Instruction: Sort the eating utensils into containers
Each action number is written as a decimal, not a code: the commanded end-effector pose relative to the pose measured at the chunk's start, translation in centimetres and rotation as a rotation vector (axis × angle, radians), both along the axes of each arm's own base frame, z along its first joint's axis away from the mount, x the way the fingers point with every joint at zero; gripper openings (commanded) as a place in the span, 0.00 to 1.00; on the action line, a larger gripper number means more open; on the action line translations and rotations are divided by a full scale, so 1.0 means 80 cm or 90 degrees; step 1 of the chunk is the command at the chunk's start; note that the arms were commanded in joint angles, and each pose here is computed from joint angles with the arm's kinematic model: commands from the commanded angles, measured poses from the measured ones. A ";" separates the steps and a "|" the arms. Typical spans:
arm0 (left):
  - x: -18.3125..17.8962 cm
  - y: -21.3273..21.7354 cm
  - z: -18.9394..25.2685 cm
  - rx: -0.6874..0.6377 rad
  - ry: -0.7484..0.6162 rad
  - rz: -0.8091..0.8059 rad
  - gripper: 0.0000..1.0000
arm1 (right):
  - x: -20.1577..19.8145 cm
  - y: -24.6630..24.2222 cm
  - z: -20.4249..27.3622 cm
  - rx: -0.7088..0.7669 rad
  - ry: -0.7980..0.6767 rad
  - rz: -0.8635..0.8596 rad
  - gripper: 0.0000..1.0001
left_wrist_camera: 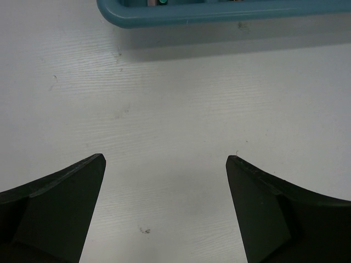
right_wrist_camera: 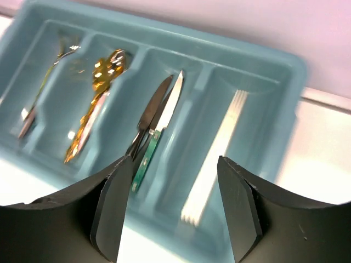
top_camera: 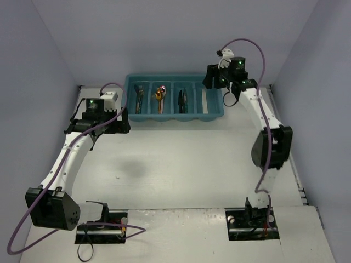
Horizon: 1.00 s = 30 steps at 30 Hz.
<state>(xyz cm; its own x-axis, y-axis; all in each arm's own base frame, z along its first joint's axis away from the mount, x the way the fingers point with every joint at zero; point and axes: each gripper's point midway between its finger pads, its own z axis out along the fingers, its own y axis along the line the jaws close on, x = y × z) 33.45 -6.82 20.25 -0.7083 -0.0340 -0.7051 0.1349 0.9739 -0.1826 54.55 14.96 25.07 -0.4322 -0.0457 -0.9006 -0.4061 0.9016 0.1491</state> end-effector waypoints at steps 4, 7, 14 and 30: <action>0.000 0.019 0.029 0.079 -0.074 -0.033 0.90 | -0.104 -0.090 0.035 -0.196 -0.089 -0.102 0.68; -0.003 0.033 0.021 0.124 -0.072 -0.033 0.90 | -0.144 -0.128 -0.004 -0.260 -0.052 -0.154 0.78; -0.019 0.060 0.012 0.204 -0.091 -0.019 0.90 | -0.218 -0.166 -0.030 -0.286 -0.044 -0.213 0.96; -0.044 0.085 0.003 0.228 -0.111 0.052 0.90 | -0.241 -0.195 -0.029 -0.276 -0.062 -0.288 1.00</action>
<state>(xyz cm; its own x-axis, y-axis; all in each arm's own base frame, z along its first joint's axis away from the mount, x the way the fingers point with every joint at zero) 29.21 -0.62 18.48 -0.6484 0.1956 -0.7358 0.0995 0.9799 0.1729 34.69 -0.05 20.64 -0.4787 -0.2715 -0.8349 -0.0303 0.9555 -0.2934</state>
